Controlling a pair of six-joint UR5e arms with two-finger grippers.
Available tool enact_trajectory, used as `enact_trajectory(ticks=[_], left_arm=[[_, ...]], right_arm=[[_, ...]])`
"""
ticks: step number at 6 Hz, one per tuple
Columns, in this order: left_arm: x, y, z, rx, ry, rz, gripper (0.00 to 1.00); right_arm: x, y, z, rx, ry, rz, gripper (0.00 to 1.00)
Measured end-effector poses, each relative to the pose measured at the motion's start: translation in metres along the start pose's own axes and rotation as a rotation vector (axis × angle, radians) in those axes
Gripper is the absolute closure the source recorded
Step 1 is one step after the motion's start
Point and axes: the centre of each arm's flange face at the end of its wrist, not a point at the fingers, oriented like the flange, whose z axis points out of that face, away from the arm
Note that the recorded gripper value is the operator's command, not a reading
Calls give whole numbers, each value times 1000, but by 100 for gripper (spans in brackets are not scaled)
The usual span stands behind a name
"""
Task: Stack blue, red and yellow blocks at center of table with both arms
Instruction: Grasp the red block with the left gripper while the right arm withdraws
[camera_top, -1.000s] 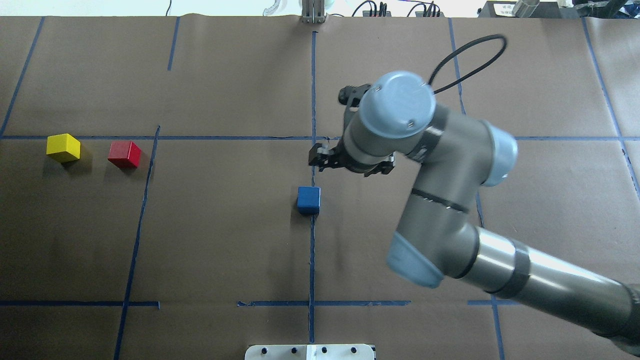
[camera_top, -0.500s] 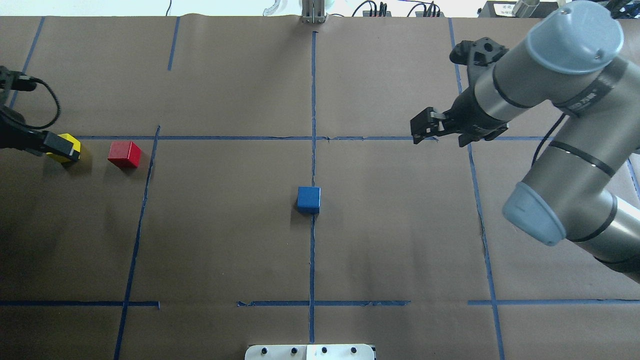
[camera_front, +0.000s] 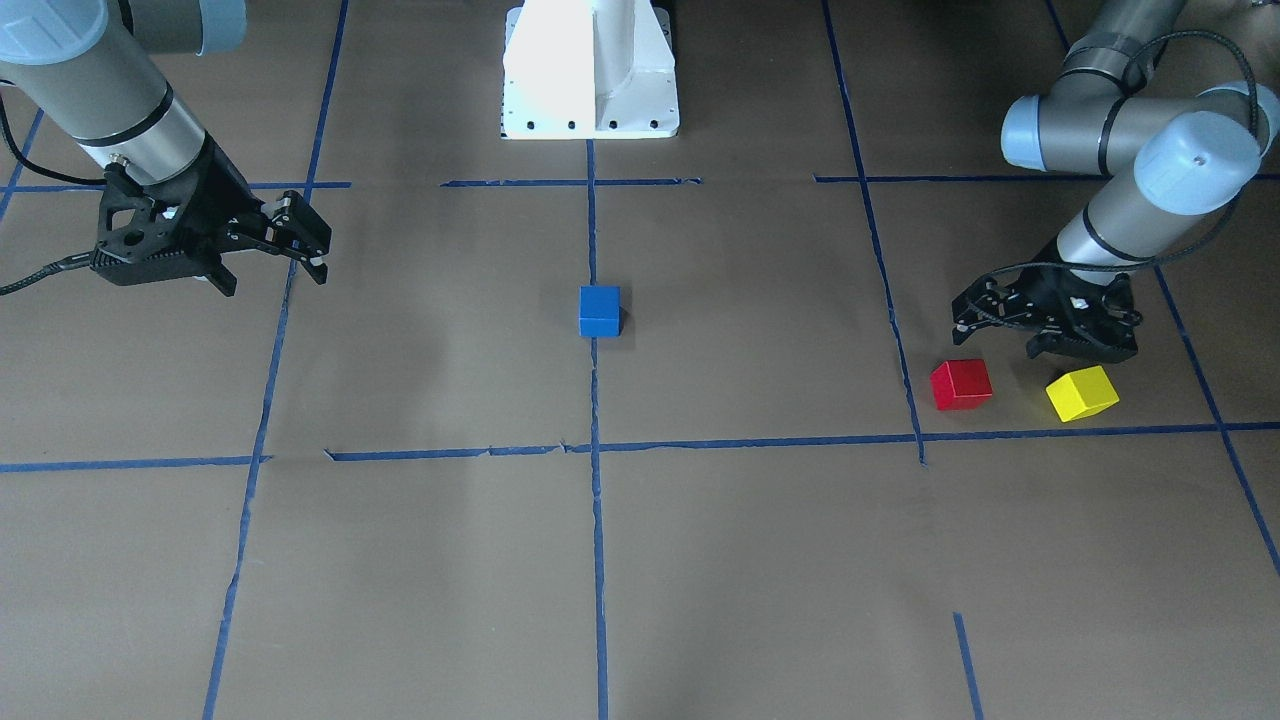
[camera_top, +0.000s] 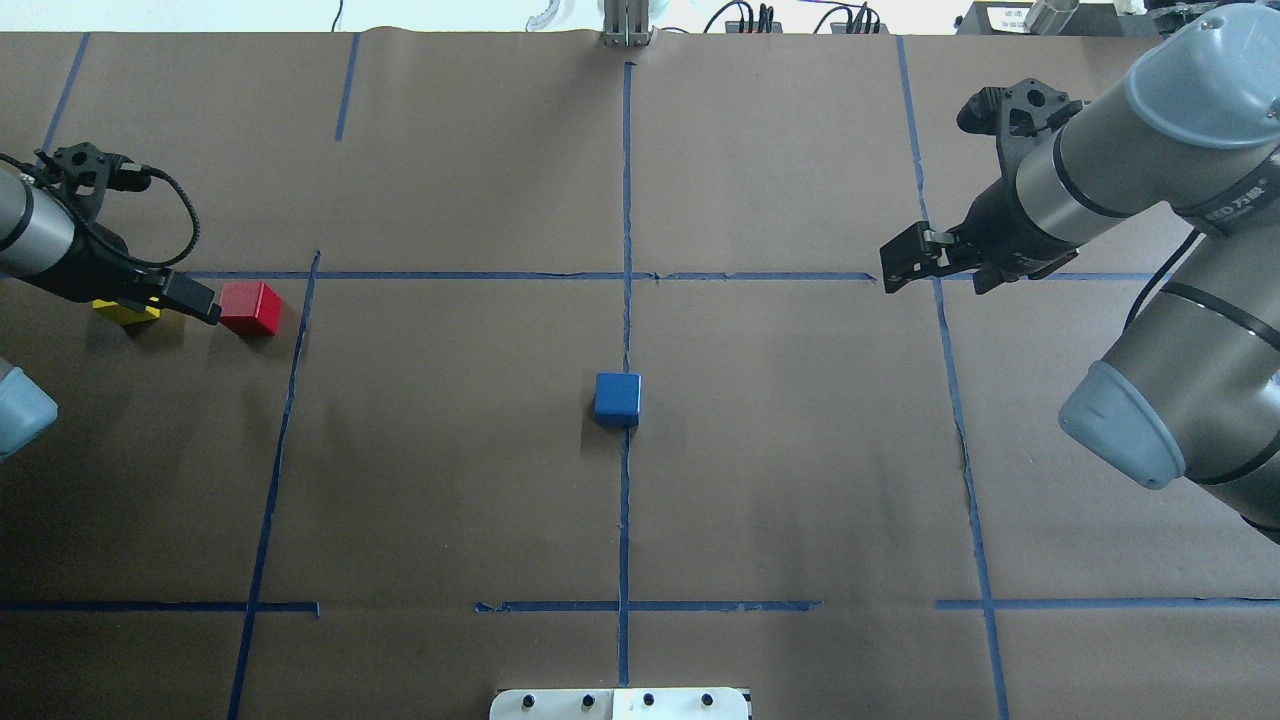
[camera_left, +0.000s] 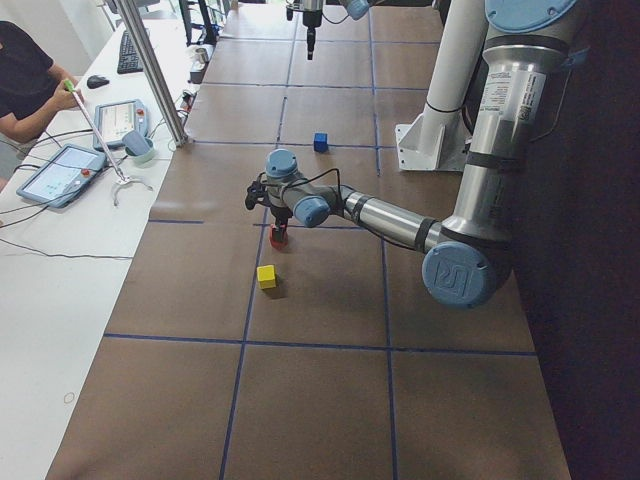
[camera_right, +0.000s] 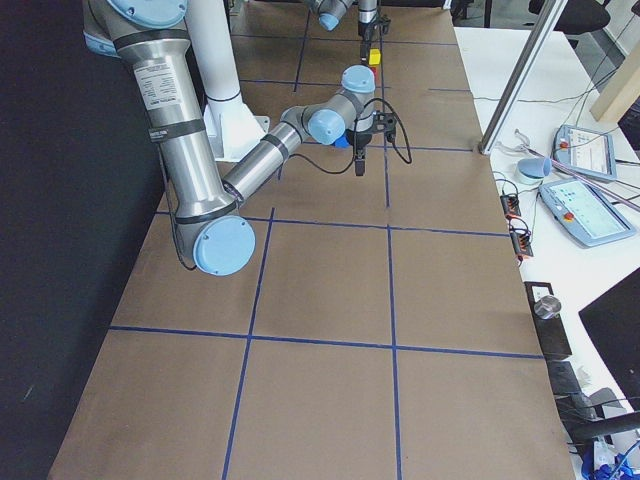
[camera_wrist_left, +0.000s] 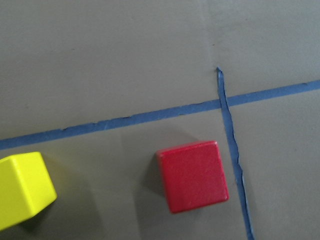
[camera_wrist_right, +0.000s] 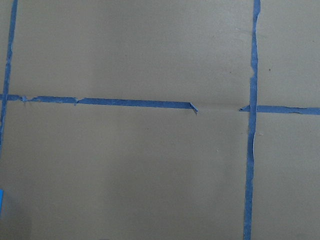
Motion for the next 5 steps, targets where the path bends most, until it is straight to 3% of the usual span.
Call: enact_trajectory(ticks=[3,4,5], left_arm=[[16,-4,41,-15,-48,-123,0],[17,-4,47,-17,-59,-126,11],[18,-4,49,-17,-64,-125,32]], right_arm=[[1,1,-1,2,1,-1,0],[0,0,-1,3,0,0,0],[-1,0,-2,4,-2,2,0]])
